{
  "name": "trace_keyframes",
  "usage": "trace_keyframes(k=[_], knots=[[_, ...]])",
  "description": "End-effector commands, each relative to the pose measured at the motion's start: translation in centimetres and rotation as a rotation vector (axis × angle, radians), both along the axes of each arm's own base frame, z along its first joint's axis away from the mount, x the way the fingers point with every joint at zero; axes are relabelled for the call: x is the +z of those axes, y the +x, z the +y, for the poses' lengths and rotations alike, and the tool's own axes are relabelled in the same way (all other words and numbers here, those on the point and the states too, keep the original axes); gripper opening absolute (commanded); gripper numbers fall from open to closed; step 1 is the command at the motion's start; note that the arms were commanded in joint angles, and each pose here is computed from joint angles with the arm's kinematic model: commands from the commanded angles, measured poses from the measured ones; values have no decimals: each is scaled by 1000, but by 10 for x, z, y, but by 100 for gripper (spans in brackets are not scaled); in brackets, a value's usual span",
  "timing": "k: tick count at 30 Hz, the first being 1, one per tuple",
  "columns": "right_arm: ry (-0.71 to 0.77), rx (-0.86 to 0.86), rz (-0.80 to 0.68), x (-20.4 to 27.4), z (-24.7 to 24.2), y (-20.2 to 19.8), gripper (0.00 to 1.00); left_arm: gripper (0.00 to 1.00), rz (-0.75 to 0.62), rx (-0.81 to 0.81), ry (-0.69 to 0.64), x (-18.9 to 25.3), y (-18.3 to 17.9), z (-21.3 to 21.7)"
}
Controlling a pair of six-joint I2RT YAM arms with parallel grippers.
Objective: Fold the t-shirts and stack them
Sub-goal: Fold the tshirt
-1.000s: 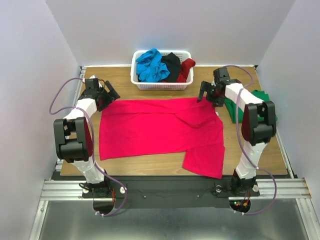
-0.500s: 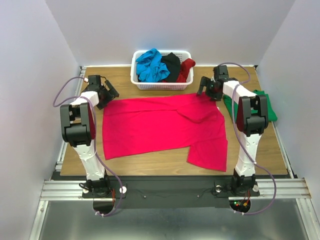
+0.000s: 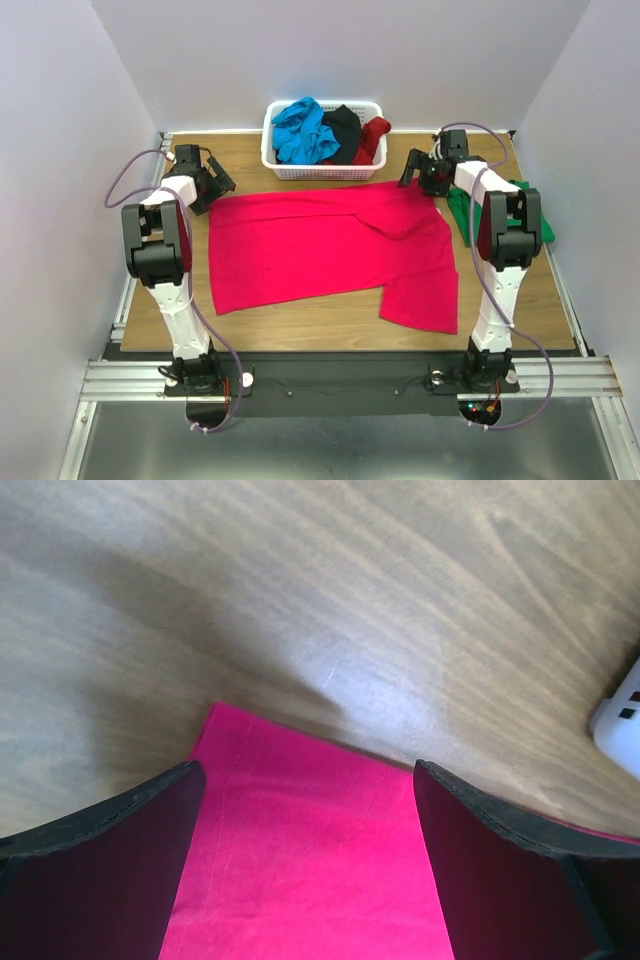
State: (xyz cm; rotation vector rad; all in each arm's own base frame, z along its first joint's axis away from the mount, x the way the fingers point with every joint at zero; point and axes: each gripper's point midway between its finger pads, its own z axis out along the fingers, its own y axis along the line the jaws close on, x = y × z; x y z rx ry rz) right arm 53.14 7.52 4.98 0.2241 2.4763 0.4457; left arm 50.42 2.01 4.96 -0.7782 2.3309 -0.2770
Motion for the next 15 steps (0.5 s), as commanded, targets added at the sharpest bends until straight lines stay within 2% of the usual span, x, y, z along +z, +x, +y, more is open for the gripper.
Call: trace_keyframes(k=[1,3,4,5,6,7,8,9,10,11,12,14,15], knots=[[-1,17,-117,68,-6,-5,100,98,-51,23,48,65,-11,9],[10,-32,-179,109,-8,-19,100,98,-55,68,49,77,-31,9],[-5,-68,-154,103,-8,-34,100,98,-115,101,43,106,-42,9],[-32,-109,-157,106,-11,-43,100,98,-114,149,47,111,-54,10],[-85,-184,-218,133,-23,-53,100,98,-30,203,76,92,-83,13],[-109,-207,-215,133,-20,-66,100,98,-75,234,66,110,-98,9],[-127,-227,-170,113,-22,-89,100,98,-70,246,64,108,-111,3],[-130,-251,-164,112,-25,-104,100,98,-44,245,78,101,-128,-8],[-98,-291,-208,131,-27,-120,100,98,-22,221,85,88,-154,-21],[-105,-314,-154,107,-31,-146,100,98,-6,240,71,80,-168,-29],[-96,-347,-157,106,-34,-160,100,98,83,244,111,53,-199,-35],[-63,-370,-207,117,-37,-188,100,98,115,267,100,43,-226,-39],[-58,-365,-169,98,-36,-207,100,98,154,306,78,33,-241,-42]])
